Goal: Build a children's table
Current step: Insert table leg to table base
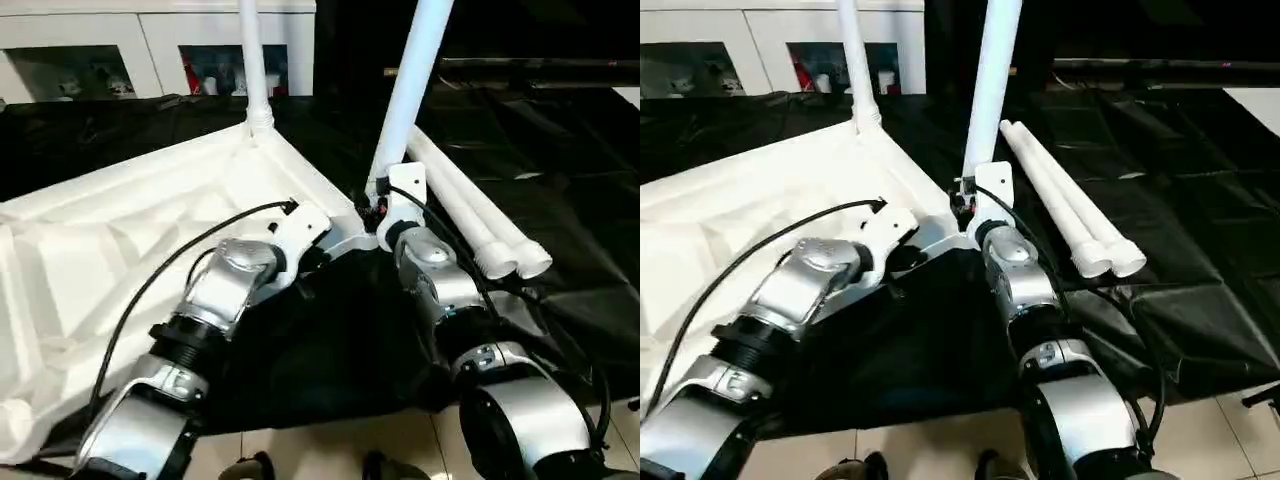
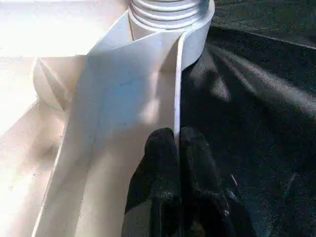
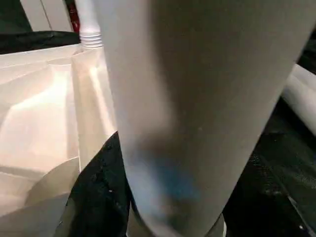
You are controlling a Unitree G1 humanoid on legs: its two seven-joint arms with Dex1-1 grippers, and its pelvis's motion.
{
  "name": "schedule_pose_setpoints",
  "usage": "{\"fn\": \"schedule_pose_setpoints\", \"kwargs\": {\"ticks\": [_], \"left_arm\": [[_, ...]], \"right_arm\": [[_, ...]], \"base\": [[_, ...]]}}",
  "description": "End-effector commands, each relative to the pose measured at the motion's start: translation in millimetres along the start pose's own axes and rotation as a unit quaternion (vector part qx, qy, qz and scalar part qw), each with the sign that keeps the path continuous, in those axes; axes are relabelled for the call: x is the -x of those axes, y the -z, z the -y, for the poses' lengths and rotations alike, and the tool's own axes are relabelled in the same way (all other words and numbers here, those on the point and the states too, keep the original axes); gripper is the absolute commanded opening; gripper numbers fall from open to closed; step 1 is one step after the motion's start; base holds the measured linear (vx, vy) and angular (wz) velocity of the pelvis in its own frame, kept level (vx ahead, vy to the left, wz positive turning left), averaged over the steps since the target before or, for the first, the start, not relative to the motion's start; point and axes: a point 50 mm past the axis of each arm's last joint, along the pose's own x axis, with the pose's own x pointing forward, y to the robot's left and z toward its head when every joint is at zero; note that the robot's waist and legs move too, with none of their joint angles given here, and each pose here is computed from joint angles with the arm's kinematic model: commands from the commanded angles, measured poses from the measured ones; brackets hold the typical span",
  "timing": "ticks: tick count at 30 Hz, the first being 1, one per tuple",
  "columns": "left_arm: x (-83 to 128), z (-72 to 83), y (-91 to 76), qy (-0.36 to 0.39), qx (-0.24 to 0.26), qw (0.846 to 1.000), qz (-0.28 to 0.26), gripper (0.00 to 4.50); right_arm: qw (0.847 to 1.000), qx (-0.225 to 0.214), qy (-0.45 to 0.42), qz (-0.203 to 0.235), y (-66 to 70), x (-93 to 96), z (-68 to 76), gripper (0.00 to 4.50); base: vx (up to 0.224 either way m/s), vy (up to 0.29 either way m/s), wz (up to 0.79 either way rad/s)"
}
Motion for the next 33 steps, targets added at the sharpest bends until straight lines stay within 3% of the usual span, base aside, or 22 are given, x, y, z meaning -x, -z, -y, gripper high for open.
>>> {"fn": "schedule_pose_setpoints", "kwargs": {"ticks": [1,7,13,17,20,26,28,33], "left_arm": [[-9,10.0,-7.1,0.001,-0.004,1.000,0.001,0.00],[-6,8.3,-8.1,0.015,-0.017,1.000,0.006,0.00],[4,9.9,-8.4,0.077,-0.068,0.994,0.029,0.00],[17,8.1,-3.2,0.132,-0.106,0.985,0.045,0.00],[34,5.3,4.6,0.195,-0.133,0.970,0.053,0.00],[49,3.0,9.7,0.247,-0.151,0.956,0.054,0.00],[58,0.0,12.6,0.278,-0.168,0.944,0.051,0.00],[66,-4.6,11.9,0.299,-0.176,0.937,0.050,0.00]], "right_arm": [[0.983,-0.033,-0.038,-0.174,84.1,21.3,-27.7,1.90],[0.982,-0.018,-0.055,-0.178,82.4,20.1,-27.2,1.90],[0.974,0.022,-0.136,-0.182,77.5,20.8,-25.0,1.90],[0.957,0.056,-0.220,-0.182,73.7,26.6,-16.0,1.90],[0.938,0.077,-0.279,-0.192,72.6,36.5,1.3,1.90],[0.923,0.074,-0.321,-0.201,69.6,45.2,16.4,1.90],[0.903,0.074,-0.369,-0.206,66.5,54.3,24.5,1.90],[0.881,0.080,-0.415,-0.214,64.0,64.3,30.6,1.90]], "base": [[0.000,0.000,0.00],[-0.006,-0.014,0.03],[0.056,-0.062,-0.13],[0.000,0.000,0.00],[0.040,-0.016,0.00],[0.058,-0.019,0.00],[0.078,-0.019,-0.02],[0.036,-0.012,0.01]]}}
